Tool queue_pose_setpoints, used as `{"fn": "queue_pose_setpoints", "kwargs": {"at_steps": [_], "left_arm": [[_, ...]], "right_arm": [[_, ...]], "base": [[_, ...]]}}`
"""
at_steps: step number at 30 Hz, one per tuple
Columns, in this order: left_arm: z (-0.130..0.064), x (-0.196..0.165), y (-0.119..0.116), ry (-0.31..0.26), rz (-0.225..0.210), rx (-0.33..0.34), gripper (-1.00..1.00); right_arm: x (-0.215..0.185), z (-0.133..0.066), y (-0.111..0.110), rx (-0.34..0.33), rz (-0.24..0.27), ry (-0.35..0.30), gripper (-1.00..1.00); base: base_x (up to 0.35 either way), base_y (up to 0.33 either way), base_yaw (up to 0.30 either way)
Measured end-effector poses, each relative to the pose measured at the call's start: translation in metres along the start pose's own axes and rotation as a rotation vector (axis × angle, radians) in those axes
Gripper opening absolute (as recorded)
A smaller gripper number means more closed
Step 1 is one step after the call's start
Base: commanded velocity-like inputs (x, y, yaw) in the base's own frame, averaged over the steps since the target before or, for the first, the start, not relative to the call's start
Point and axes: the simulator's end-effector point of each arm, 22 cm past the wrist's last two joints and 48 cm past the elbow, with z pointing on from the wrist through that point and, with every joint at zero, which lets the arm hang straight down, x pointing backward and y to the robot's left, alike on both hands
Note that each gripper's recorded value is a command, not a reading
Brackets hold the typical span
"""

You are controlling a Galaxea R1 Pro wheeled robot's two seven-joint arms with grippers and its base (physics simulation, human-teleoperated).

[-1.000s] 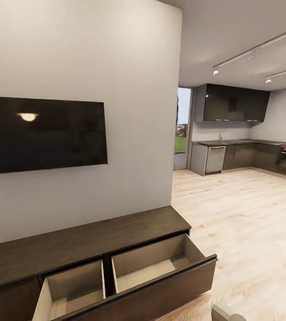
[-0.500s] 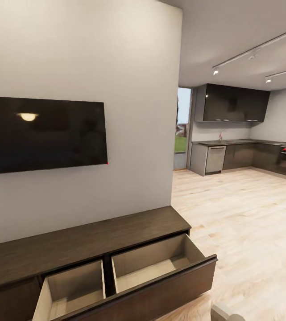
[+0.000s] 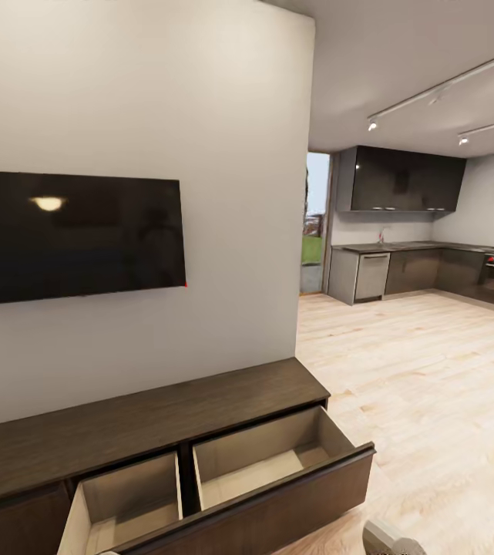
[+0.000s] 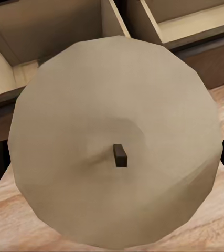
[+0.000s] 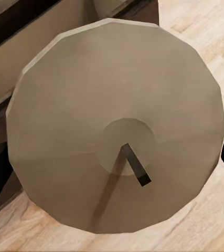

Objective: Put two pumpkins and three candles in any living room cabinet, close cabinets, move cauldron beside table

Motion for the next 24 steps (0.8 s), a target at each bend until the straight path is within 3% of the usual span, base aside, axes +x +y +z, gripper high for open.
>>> {"fn": "queue_pose_setpoints", "kwargs": {"at_steps": [11,24], "left_arm": [[0.003,0.007,0.002,0.008,0.000,-0.003,-1.00],[0.005,0.011,0.002,0.015,-0.001,-0.005,-1.00]], "right_arm": [[-0.004,0.000,0.000,-0.002,-0.003,-0.017,-1.00],[-0.004,0.000,0.001,-0.003,-0.005,-0.016,-1.00]], "base": [[0.068,-0.049,0.000],[0.147,-0.259,0.000]]}}
